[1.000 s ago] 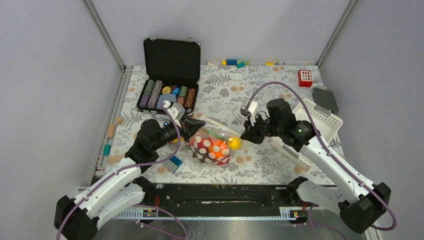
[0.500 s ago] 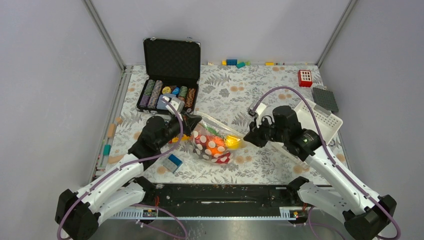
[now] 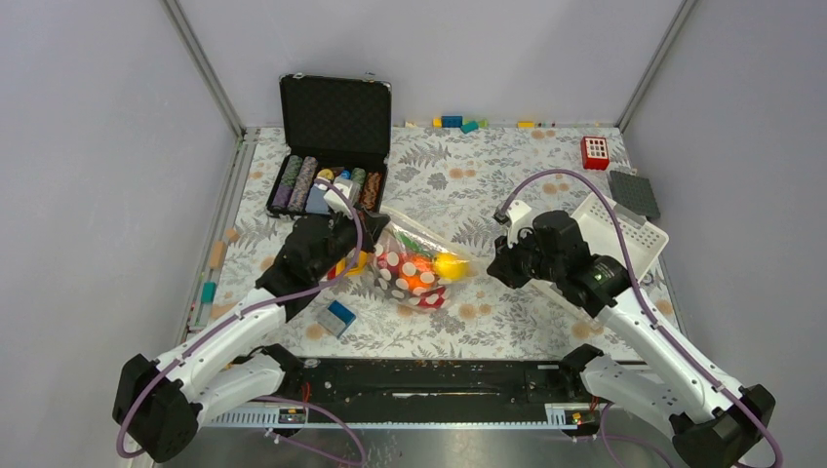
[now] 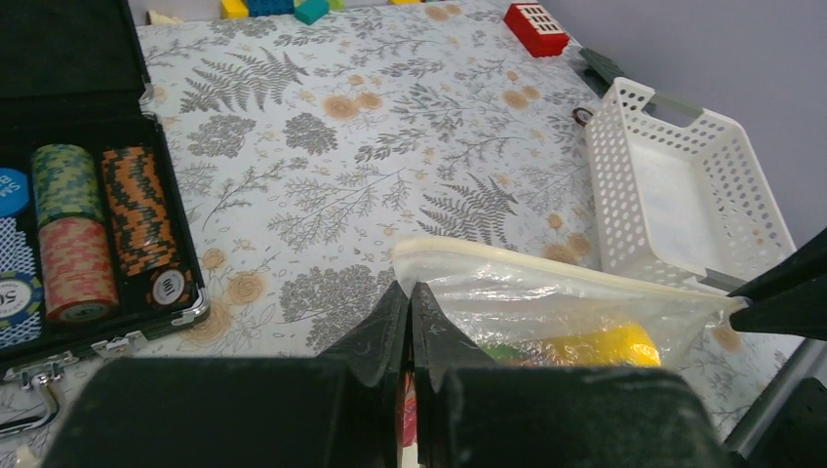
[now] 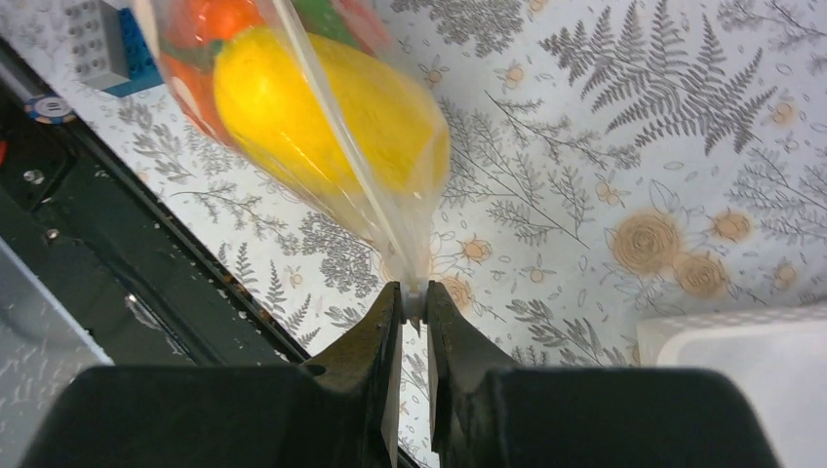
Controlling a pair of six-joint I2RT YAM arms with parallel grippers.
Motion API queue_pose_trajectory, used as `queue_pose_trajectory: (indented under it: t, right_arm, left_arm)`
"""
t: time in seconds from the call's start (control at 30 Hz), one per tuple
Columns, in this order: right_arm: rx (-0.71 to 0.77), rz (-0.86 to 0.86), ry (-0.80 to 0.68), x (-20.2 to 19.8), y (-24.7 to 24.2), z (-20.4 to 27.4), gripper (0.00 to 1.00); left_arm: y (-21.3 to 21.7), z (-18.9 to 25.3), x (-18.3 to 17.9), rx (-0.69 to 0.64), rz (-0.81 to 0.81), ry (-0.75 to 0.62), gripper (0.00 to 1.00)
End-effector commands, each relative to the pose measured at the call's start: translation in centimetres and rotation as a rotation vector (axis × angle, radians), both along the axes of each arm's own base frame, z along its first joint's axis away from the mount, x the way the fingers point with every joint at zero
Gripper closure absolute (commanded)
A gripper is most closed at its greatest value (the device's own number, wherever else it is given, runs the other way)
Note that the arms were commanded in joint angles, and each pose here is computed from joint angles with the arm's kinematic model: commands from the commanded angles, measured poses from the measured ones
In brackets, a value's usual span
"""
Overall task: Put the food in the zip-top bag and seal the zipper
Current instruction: Zip the zipper food storage bag at the center of the board.
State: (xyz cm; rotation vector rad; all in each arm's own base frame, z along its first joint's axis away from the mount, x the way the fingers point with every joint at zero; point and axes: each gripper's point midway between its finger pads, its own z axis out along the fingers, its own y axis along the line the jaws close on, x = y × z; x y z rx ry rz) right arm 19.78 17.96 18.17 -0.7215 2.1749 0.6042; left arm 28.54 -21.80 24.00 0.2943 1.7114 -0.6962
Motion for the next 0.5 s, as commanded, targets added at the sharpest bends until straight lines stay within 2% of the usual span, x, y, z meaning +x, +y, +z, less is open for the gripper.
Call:
queue_pose_trajectory:
  t: [0.0, 0.2, 0.37, 0.47]
  right_arm:
    - [-0.124, -0.114, 0.068, -0.6, -3.1, -1.4, 0.99]
    - [-0.006, -0.048, 0.06, -1.0, -1.0, 0.2, 1.0]
    - [0.279, 0.068, 0.089, -2.8, 3.1, 4.8, 1.0]
    - [0.326, -0.061, 0.107, -1.8, 2.7, 5.7, 1.0]
  left_arm:
    - [3.4, 4.1, 3.2, -0.041, 0.214, -0.107, 1.0]
    - [2.4, 4.7, 3.1, -0.053, 0.157, -0.111, 1.0]
    - [-0.2, 5.7, 0.7, -0.058, -0.038, -0.062, 1.0]
    - [-1.1, 6.0, 0.6, -0.065, -0.082, -0.031, 1.0]
